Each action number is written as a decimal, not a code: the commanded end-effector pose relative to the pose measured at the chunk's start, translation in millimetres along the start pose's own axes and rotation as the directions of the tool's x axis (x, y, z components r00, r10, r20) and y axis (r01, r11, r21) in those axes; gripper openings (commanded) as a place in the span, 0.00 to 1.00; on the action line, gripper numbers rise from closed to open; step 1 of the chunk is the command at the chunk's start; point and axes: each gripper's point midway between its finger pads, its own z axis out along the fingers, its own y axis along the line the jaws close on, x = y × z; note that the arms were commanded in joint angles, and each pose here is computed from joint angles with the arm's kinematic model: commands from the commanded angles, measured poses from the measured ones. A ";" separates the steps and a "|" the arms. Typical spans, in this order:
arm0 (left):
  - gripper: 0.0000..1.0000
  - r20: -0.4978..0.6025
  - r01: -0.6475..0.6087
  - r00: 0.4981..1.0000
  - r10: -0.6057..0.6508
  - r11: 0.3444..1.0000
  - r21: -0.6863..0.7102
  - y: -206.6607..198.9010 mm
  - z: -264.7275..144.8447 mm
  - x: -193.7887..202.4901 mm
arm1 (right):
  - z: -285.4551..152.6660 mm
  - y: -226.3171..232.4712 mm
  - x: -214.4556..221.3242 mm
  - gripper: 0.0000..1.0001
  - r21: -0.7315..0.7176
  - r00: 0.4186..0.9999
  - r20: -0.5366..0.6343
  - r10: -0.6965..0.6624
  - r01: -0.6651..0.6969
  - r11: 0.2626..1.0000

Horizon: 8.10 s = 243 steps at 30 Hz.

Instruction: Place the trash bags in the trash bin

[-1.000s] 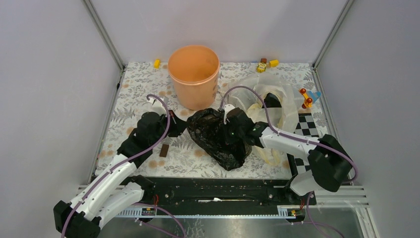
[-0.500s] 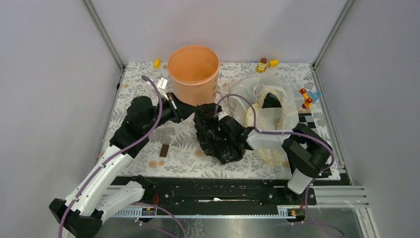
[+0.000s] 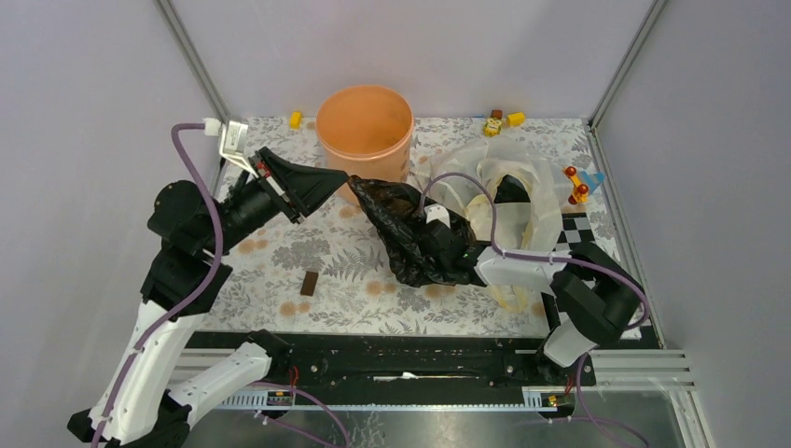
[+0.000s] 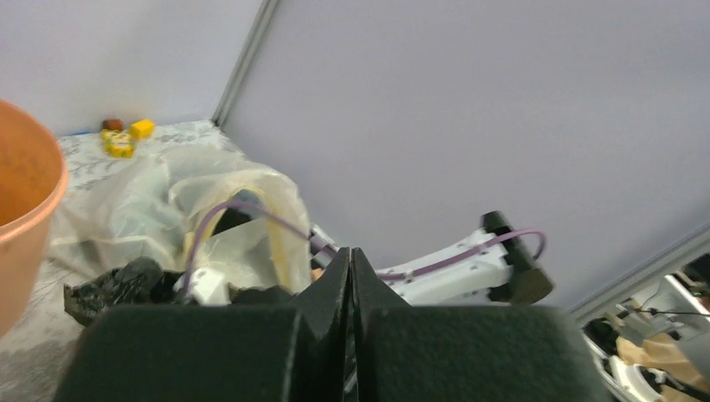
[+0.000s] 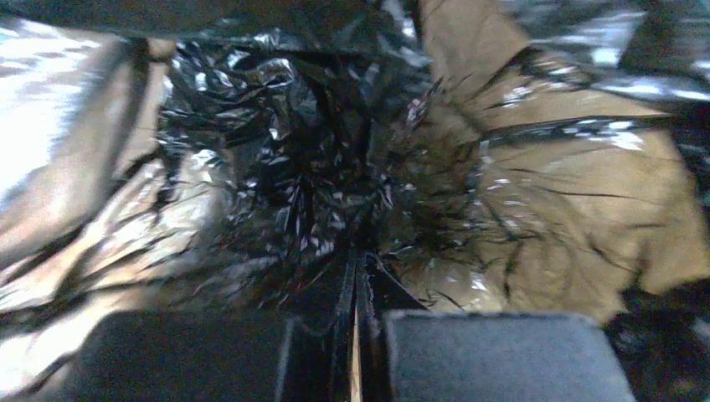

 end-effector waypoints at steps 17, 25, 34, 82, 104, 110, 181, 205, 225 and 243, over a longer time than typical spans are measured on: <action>0.99 -0.113 0.188 0.951 -0.288 0.828 -0.529 189.0 -29.4 178.4 | -33.4 31.1 5.0 0.03 -0.223 0.999 0.022 -0.047 0.050 0.974; 0.99 -0.039 0.252 0.928 -0.372 0.698 -0.670 224.8 -51.1 207.5 | -25.5 45.1 26.3 0.02 -0.240 0.997 -0.014 -0.071 0.065 0.969; 0.88 0.027 0.323 0.897 -0.441 0.613 -0.721 253.0 -63.6 243.8 | -24.7 57.0 32.3 0.02 -0.270 0.995 -0.013 -0.094 0.087 0.959; 0.00 -0.472 0.012 0.845 -0.252 0.891 -0.454 197.0 -48.0 246.8 | -94.9 30.2 -37.6 0.36 -0.078 0.969 0.229 -0.087 0.108 0.991; 0.00 -0.448 -0.023 0.853 -0.268 0.838 -0.545 213.1 -58.0 246.2 | -118.9 -67.9 -64.7 0.72 -0.063 0.950 0.146 0.278 -0.271 0.960; 0.00 -0.435 -0.023 0.855 -0.281 0.818 -0.574 217.4 -60.4 245.9 | -104.7 -64.7 -58.6 0.57 -0.061 0.948 0.108 0.301 -0.296 0.953; 0.00 -0.654 -0.428 0.752 -0.083 0.694 -0.579 305.9 68.2 427.9 | -205.4 -37.0 -176.4 0.00 -0.228 0.908 0.316 0.276 -0.209 0.951; 0.00 -0.580 -0.452 0.779 0.240 0.856 -0.253 223.1 88.9 393.6 | -146.3 -58.5 -121.2 0.00 -0.087 0.956 0.181 0.229 -0.216 0.972; 0.00 -0.826 -0.576 0.548 0.133 0.776 -0.257 265.5 82.3 454.3 | -247.8 -33.2 -174.1 0.00 -0.268 0.926 0.309 0.217 -0.134 0.954; 0.17 -0.796 -0.505 0.590 0.138 0.832 -0.230 216.3 101.4 410.2 | -283.7 -62.5 -183.3 0.00 -0.142 0.895 0.400 0.196 -0.150 0.978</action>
